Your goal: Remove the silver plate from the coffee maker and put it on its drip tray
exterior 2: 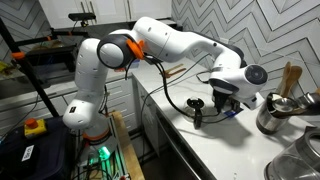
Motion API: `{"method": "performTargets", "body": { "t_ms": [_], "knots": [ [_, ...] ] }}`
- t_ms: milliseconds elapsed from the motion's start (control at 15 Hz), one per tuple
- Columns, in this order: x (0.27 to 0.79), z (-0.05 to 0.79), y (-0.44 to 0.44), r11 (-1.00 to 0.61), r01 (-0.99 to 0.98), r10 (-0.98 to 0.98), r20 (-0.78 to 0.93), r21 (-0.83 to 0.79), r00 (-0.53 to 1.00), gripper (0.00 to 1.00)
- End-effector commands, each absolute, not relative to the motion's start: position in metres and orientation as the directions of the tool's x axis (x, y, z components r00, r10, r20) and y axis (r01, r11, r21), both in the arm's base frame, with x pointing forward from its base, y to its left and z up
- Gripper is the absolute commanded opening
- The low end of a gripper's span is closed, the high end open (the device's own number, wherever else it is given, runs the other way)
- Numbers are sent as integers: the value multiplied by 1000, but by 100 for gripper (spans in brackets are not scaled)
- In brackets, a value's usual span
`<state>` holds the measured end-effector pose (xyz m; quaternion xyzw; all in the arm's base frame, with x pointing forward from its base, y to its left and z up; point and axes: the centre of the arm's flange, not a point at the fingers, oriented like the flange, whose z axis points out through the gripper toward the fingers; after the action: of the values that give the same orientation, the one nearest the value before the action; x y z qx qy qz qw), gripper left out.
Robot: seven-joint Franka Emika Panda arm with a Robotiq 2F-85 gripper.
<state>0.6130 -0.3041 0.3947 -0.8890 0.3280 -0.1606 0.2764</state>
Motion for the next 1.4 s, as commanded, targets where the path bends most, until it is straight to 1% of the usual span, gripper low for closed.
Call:
{"method": "performTargets", "body": {
  "t_ms": [0,667,1333],
  "knots": [
    [622,388,-299,-622,-475,-675,119,-623,728,0],
    [630,373,-281,-619,-455,-662,115,-640,740,0],
    [639,362,-277,-589,-441,-687,132,-677,715,0]
  ]
}}
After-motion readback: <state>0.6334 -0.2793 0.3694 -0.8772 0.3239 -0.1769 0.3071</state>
